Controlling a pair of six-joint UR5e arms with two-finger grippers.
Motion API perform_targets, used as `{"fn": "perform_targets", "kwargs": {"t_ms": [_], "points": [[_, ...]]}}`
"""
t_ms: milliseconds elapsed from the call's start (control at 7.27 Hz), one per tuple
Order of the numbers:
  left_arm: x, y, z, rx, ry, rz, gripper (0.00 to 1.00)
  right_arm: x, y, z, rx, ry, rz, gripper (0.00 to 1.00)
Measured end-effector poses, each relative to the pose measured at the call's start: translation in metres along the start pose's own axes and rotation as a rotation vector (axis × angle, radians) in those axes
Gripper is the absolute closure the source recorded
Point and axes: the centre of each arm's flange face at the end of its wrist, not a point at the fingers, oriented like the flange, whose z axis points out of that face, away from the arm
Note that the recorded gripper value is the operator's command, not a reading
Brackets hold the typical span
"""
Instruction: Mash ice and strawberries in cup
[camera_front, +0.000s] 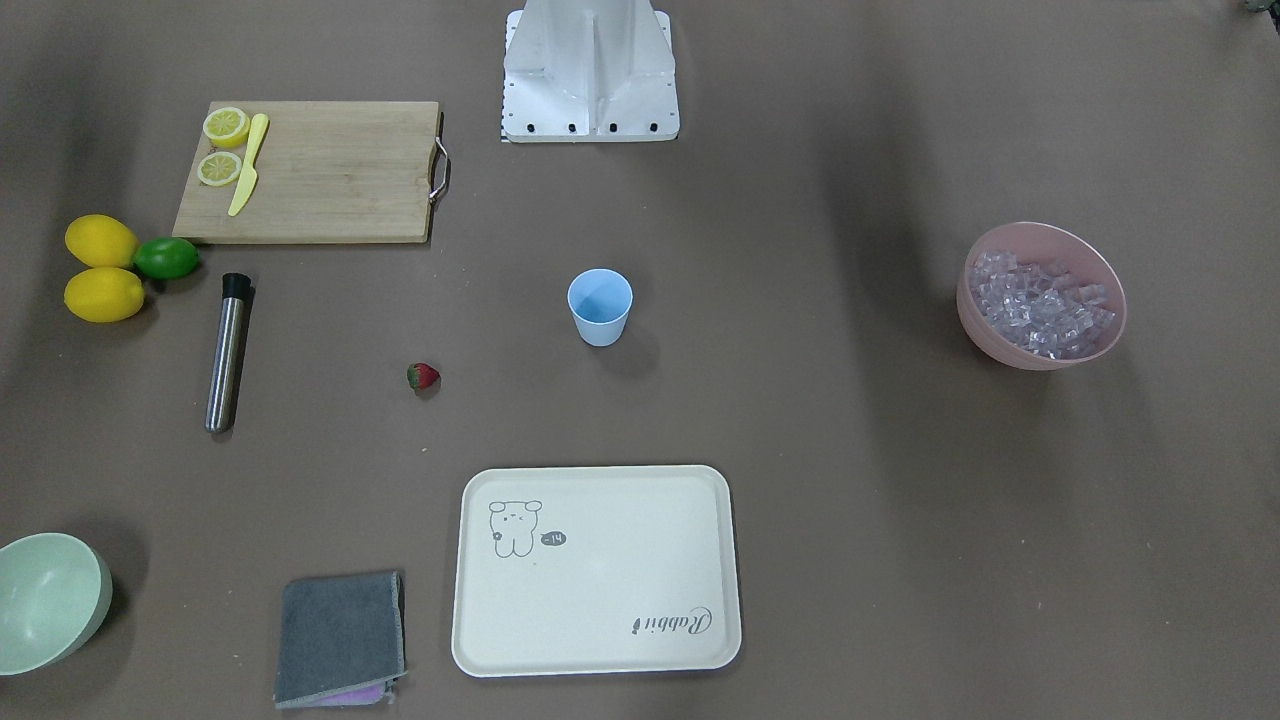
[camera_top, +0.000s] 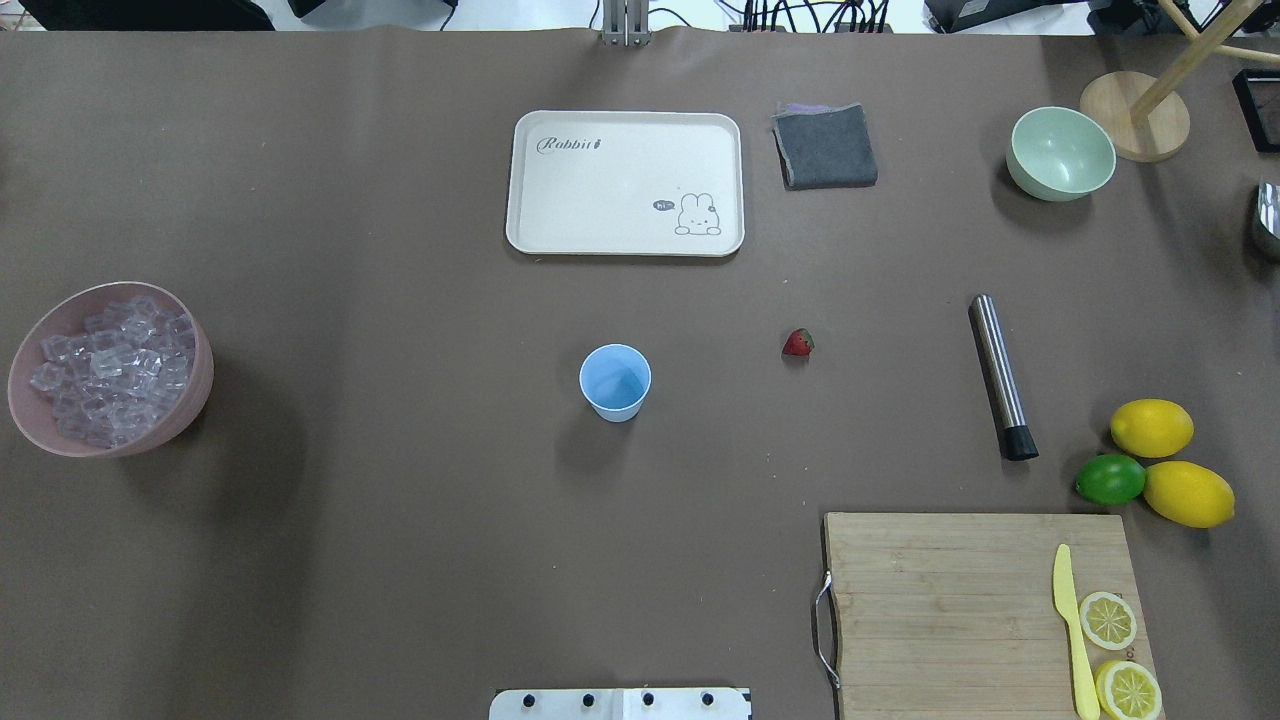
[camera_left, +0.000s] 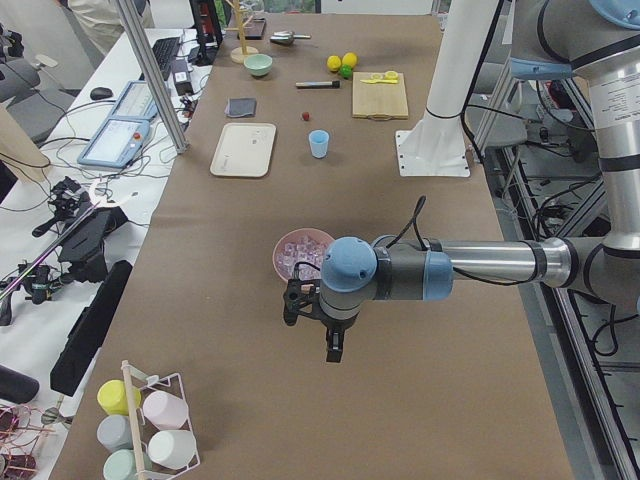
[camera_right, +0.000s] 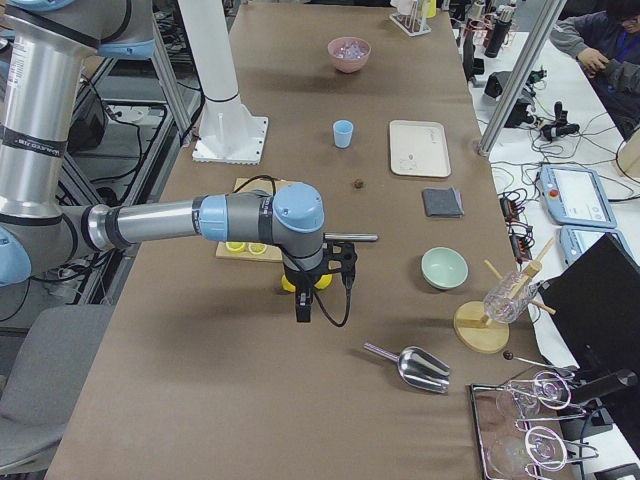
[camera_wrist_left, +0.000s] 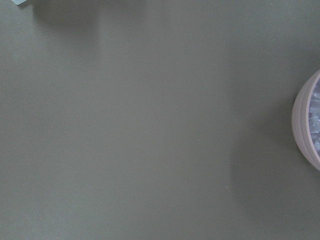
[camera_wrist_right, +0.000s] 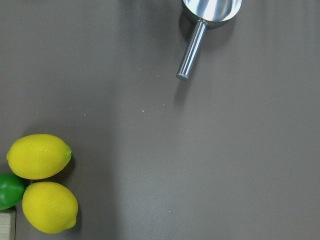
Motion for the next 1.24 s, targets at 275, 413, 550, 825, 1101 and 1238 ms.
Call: {"fn": "perform_targets", "kwargs": {"t_ms": [275, 413, 550, 825, 1101, 1238], "points": [[0.000, 0.000, 0.000, 0.001, 0.000, 0.001, 0.00, 0.001, 0.001, 0.001, -0.003, 0.008, 0.001, 0.00], [0.001, 0.000, -0.001, 0.001, 0.000, 0.001, 0.00, 0.002, 0.002, 0.002, -0.005, 0.006, 0.003, 0.00], [0.001, 0.000, -0.001, 0.002, 0.000, 0.002, 0.00, 0.002, 0.001, 0.002, -0.004, 0.006, 0.003, 0.00], [0.001, -0.001, -0.001, 0.004, 0.000, 0.004, 0.00, -0.002, -0.002, -0.001, 0.007, -0.002, -0.003, 0.00], [0.001, -0.001, -0.002, 0.005, 0.000, 0.004, 0.00, -0.014, -0.008, -0.013, 0.045, -0.036, -0.027, 0.00], [0.001, -0.001, -0.002, 0.005, 0.000, 0.003, 0.00, -0.016, -0.014, -0.020, 0.072, -0.043, -0.036, 0.00]]}}
